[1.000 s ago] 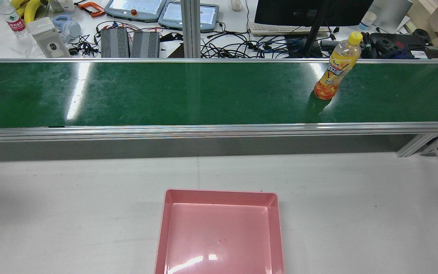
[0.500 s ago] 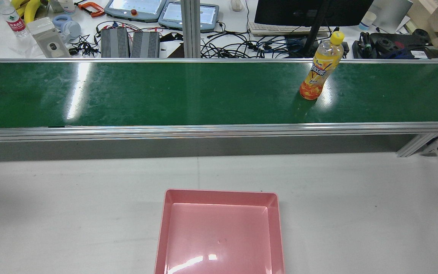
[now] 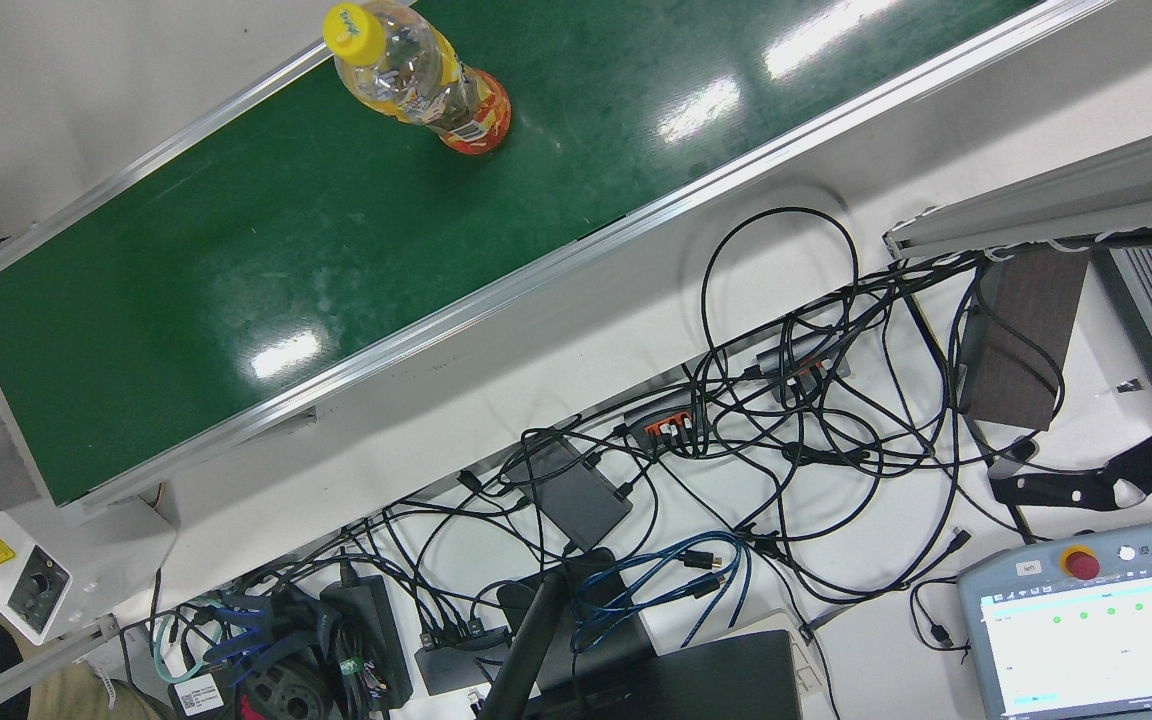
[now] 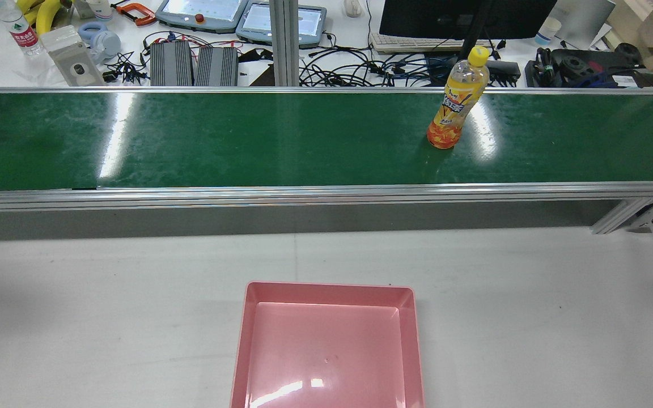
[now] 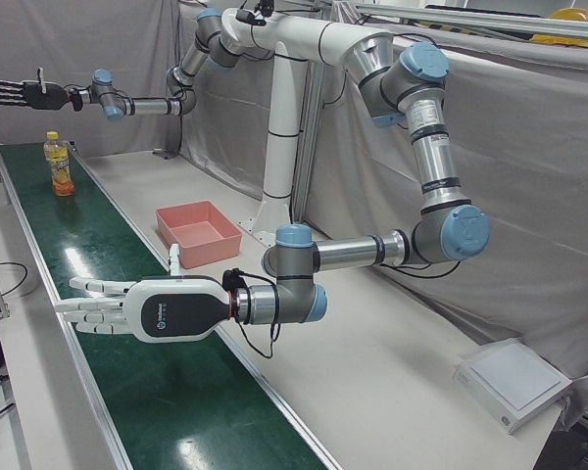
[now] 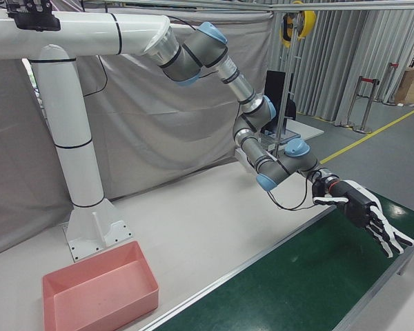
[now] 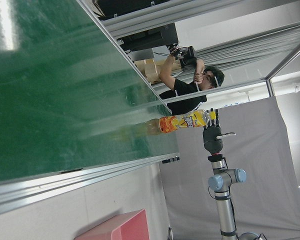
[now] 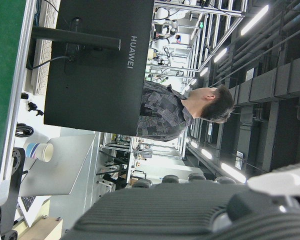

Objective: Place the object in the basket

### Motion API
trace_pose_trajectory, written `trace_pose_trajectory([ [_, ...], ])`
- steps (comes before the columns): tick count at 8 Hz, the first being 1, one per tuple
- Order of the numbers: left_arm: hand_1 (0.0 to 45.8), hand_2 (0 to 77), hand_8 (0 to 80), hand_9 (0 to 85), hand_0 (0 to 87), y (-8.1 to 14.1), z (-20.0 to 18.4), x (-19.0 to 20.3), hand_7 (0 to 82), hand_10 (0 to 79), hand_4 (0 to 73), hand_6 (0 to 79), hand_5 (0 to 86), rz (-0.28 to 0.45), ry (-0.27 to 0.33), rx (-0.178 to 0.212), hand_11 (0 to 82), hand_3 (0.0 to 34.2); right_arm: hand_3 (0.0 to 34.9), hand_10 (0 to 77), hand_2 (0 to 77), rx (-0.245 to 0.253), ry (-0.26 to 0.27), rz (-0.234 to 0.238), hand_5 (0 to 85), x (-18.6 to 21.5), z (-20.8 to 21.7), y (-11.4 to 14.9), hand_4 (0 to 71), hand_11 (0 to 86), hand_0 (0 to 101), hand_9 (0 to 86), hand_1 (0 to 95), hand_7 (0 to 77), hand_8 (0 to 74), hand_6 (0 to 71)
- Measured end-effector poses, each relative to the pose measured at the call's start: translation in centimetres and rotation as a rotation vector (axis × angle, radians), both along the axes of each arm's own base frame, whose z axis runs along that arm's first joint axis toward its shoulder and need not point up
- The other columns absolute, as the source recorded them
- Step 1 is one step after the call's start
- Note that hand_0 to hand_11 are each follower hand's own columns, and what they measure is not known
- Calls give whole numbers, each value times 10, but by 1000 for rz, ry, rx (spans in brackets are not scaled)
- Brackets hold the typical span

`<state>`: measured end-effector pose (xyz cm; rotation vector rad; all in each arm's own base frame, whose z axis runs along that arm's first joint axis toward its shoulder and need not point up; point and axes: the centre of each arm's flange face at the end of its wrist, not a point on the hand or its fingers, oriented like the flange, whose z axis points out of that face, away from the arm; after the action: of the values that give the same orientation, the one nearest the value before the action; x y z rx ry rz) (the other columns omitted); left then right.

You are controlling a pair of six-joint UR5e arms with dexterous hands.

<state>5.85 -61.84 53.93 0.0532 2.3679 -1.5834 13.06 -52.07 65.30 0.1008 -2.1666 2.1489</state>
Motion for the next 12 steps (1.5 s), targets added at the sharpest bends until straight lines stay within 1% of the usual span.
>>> trace_pose_trajectory([
  [1,71,0,60,104,490,0,0,0,5,76,158,0,109,0,0,0,120,0,3,0,5,-1,0,0,0,0,0,0,0,0,1,0,0,5,0,0],
  [4,71,0,60,104,490,0,0,3,5,76,158,0,114,5,0,0,120,0,3,0,5,-1,0,0,0,0,0,0,0,0,1,0,0,5,0,0],
  [5,82,0,60,104,490,0,0,2,5,76,158,0,120,5,-1,-2,120,0,3,0,5,0,0,0,0,0,0,0,0,0,1,0,0,5,0,0],
  [8,82,0,60,104,494,3,4,2,5,76,158,0,131,5,-14,-34,114,0,3,0,5,0,0,0,0,0,0,0,0,0,1,0,0,5,0,0],
  [9,82,0,60,104,494,3,3,1,5,60,158,0,131,4,-16,-37,109,0,3,0,5,-1,0,0,0,0,0,0,0,0,1,0,0,5,0,0],
  [12,82,0,60,104,493,3,2,-1,5,60,158,0,131,0,-16,-37,109,0,3,0,5,0,0,0,0,0,0,0,0,0,2,0,0,5,0,0],
])
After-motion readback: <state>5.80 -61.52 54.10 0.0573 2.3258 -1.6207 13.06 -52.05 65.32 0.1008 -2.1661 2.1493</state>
